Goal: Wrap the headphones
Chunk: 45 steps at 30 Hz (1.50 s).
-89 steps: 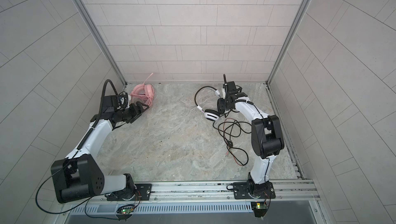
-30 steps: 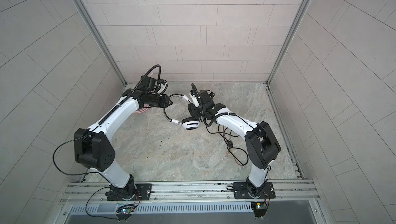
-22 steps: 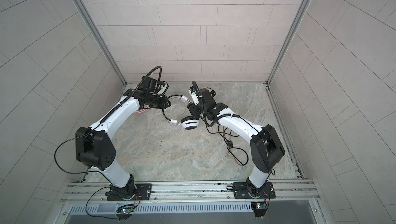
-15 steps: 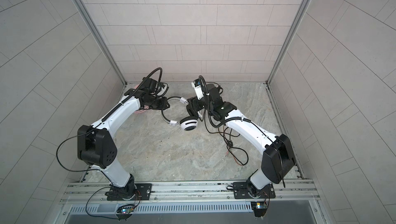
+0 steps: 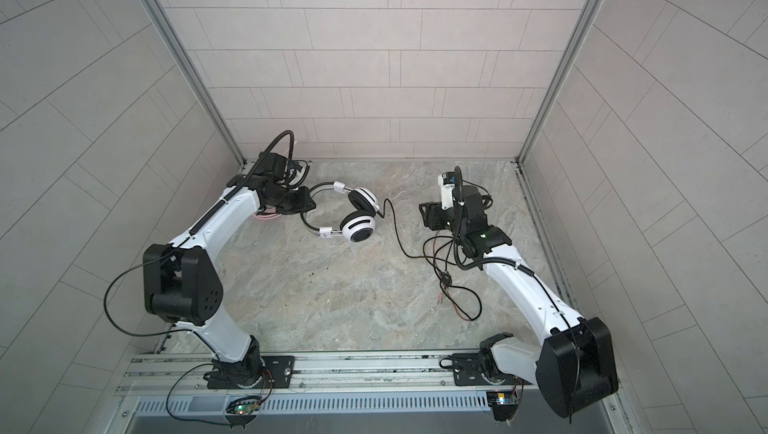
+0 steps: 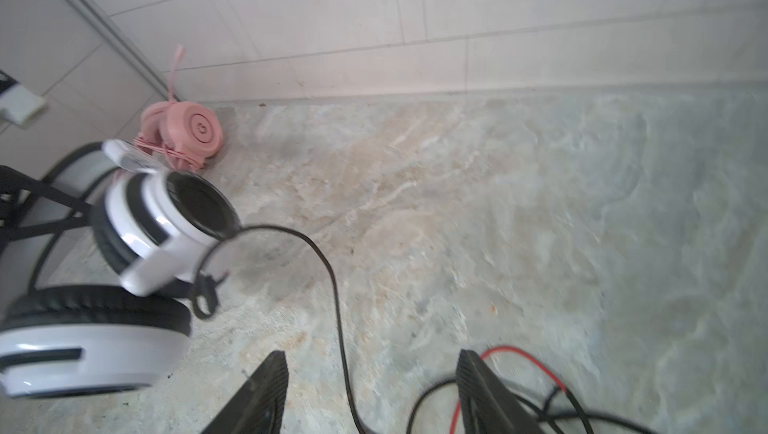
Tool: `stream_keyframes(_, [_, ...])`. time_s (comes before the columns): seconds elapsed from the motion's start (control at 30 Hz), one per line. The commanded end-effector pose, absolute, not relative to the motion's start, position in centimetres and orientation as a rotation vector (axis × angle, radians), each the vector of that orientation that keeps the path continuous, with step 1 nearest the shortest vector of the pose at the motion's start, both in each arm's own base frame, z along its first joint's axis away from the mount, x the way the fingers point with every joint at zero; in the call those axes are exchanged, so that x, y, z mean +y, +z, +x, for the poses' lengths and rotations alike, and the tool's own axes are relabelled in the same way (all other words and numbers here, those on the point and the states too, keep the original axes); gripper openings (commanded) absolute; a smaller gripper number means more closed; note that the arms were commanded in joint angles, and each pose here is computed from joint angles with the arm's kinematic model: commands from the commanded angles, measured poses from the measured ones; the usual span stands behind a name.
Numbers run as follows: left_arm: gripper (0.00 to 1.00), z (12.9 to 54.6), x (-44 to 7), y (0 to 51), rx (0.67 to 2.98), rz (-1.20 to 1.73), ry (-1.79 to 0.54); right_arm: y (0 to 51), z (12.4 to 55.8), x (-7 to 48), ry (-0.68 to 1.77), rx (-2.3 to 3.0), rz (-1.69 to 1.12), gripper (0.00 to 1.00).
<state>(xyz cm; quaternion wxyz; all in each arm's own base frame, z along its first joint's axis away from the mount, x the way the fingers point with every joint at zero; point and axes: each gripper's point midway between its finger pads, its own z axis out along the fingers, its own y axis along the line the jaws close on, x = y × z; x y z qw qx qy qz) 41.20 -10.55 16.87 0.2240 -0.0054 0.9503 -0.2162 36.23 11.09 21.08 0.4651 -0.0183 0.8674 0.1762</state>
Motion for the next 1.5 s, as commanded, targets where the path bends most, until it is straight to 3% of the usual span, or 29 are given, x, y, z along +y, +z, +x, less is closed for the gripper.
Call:
stream_keyframes(0.0, [0.00, 41.7, -11.3, 20.7, 2.482, -0.032, -0.739, 19.0, 35.8, 9.9, 0.464, 2.169, 0.049, 0.66])
stream_keyframes(0.43, [0.00, 42.2, -10.1, 23.7, 2.337, -0.059, -0.837, 13.8, 37.1, 15.8, 0.698, 2.372, -0.141, 0.66])
stream_keyframes(0.67, [0.00, 42.0, -10.4, 24.6, 2.301, -0.030, -0.860, 13.2, 40.0, 19.2, 0.807, 2.363, -0.169, 0.66])
stream_keyframes(1.03, [0.00, 41.9, -10.5, 24.6, 2.299, -0.030, -0.875, 12.2, 40.6, 23.9, 0.995, 2.342, -0.217, 0.65])
stream_keyframes(1.23, [0.00, 41.8, -10.3, 24.4, 2.306, -0.043, -0.858, 12.4, 40.7, 24.7, 1.079, 2.320, -0.196, 0.58])
stream_keyframes(1.47, [0.00, 42.0, -10.2, 23.9, 2.320, -0.063, -0.862, 14.8, 40.1, 20.9, 0.954, 2.284, -0.201, 0.60])
